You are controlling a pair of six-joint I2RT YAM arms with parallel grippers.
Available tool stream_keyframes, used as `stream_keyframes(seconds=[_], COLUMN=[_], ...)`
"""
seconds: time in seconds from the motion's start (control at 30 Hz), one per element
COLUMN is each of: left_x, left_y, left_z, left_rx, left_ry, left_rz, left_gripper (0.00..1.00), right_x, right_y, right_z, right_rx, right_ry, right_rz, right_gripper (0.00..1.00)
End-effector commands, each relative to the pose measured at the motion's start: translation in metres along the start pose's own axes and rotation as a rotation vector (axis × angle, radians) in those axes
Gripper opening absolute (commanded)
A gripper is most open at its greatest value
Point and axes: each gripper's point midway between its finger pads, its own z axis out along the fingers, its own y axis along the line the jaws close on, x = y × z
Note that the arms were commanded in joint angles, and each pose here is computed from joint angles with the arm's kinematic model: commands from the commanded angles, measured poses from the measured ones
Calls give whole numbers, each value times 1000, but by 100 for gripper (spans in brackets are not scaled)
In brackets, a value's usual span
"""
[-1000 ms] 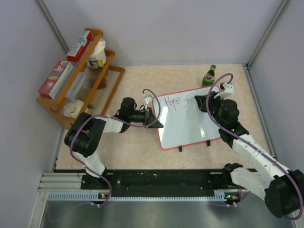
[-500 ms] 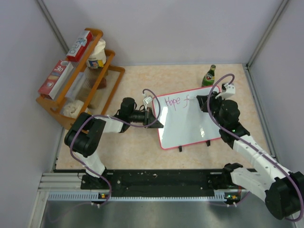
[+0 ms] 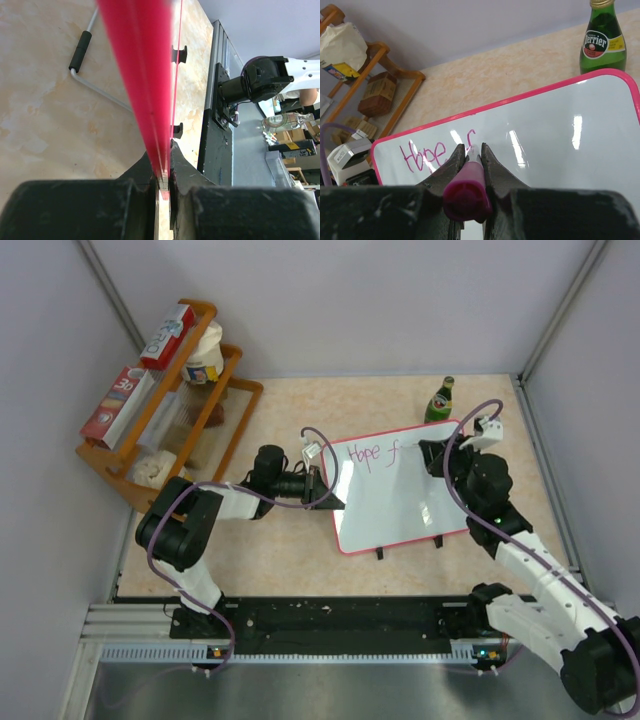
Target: Write a sentence on the whiteboard
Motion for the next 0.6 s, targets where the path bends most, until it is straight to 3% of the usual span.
stream_keyframes(seconds=[0.0, 0.57], left_x=[40, 39], left_y=[-1, -1], left_z=[6, 6], left_rx=[23, 22], left_ry=[110, 108], left_rz=[32, 33], left_gripper=[0, 0], right_x=[-16, 10], right_y=[-2, -11], right_z=[2, 6], right_rx=[18, 30], right_ry=[-52, 31], right_rz=[-20, -43], right_gripper=[0, 0])
